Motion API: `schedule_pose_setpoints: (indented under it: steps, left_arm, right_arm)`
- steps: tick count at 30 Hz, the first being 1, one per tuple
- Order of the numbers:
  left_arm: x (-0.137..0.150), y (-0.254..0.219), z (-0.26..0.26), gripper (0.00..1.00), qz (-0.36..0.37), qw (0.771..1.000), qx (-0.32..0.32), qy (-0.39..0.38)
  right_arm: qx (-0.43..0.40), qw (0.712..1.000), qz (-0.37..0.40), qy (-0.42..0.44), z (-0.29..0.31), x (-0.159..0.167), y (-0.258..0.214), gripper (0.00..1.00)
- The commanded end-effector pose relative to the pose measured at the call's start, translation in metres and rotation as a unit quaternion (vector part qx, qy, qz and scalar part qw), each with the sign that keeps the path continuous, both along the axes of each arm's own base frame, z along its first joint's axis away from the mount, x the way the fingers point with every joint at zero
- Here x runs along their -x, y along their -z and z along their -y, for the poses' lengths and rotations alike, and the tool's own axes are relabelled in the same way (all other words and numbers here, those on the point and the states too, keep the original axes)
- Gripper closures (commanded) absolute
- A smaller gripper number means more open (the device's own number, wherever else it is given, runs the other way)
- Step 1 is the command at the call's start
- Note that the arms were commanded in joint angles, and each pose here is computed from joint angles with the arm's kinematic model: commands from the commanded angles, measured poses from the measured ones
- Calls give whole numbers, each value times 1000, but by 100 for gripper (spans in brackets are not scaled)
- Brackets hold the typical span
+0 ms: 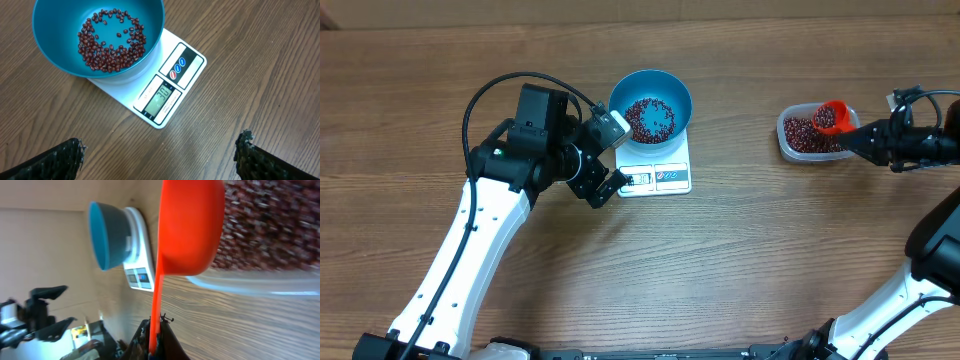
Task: Scoop item into bowl and weigh 150g on scale
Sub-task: 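Carry the filled scoop left over the blue bowl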
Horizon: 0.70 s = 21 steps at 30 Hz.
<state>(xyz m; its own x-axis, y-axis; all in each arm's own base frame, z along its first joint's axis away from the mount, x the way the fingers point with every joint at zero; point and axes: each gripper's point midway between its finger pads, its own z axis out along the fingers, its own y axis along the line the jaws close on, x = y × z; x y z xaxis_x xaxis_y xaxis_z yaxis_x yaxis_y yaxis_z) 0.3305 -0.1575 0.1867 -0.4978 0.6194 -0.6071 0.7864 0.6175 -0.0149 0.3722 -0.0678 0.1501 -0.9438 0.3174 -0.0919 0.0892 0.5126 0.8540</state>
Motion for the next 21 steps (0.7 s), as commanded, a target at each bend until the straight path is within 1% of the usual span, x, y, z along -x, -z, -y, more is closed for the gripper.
schedule_pose_setpoints:
  steps: [1, 9, 17, 21]
  left_arm:
    - [0, 3, 0, 1, -7, 1000, 4, -5]
    - [0, 3, 0, 0, -7, 1000, 4, -5]
    - [0, 3, 0, 0, -7, 1000, 4, -5]
    - [0, 3, 0, 0, -7, 1000, 4, -5]
  right_arm:
    - [-43, 998, 51, -2, -10, -9, -15, 96]
    - [-78, 995, 54, -33, -49, -15, -27, 96]
    - [-115, 988, 57, -87, -108, -21, -38, 96]
    - [-120, 985, 52, -113, -134, -22, -41, 96]
